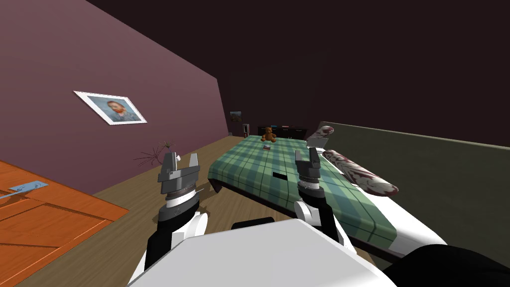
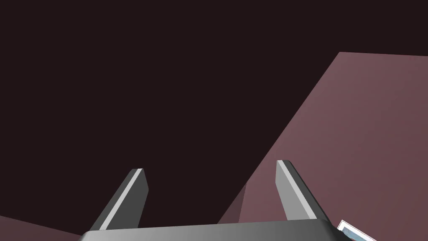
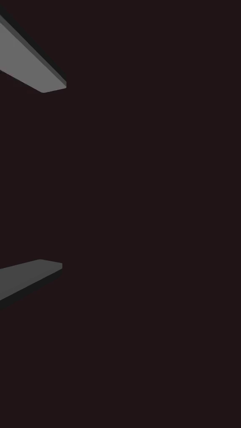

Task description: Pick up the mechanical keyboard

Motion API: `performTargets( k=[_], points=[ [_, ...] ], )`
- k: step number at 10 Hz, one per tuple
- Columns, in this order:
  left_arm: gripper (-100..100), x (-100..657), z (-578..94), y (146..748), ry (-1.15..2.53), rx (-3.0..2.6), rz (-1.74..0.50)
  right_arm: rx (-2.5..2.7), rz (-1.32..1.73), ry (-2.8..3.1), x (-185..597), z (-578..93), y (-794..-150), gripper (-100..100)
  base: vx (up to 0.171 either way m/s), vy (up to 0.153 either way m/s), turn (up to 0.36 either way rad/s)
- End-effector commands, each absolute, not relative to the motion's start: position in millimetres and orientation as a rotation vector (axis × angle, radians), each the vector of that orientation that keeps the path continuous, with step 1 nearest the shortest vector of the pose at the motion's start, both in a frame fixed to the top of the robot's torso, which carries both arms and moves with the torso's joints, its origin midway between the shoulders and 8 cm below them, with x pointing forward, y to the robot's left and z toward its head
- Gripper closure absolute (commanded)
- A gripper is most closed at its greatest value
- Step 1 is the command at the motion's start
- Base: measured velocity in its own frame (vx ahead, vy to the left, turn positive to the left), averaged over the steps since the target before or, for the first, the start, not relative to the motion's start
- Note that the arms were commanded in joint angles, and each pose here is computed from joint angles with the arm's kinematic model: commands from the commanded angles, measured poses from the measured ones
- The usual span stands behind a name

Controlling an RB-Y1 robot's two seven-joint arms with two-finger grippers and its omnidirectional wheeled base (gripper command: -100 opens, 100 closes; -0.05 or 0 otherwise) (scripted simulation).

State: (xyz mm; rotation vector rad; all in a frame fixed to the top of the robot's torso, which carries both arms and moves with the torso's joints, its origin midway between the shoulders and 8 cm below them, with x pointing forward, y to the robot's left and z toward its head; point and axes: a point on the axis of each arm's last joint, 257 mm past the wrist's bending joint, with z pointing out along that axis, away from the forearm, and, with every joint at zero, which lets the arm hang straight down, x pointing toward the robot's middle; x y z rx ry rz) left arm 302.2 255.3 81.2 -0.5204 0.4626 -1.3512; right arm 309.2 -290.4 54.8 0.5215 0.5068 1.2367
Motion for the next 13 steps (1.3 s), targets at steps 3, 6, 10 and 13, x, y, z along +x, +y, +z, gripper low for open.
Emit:
performTargets(
  k=[3,6,10,13],
  points=[
    [0,302.2,81.2,255.3,0.463,-0.520,-1.351,0.454,1.227,0.613,322.9,46.5,-269.7,-100,-0.015,0.032,0.033],
    [0,302.2,81.2,255.3,0.462,-0.520,-1.351,0.389,1.208,0.750,340.1,25.1,-245.2,-100,-0.039,0.050,0.040],
    [0,302.2,81.2,255.3,0.463,-0.520,-1.351,0.307,1.169,0.940,359.1,-15.9,-215.0,-100,-0.045,0.047,0.045],
    [0,302.2,81.2,255.3,0.463,-0.520,-1.351,0.244,1.126,1.088,369.3,-55.5,-194.9,-100,-0.025,0.043,0.051]
  ],
)
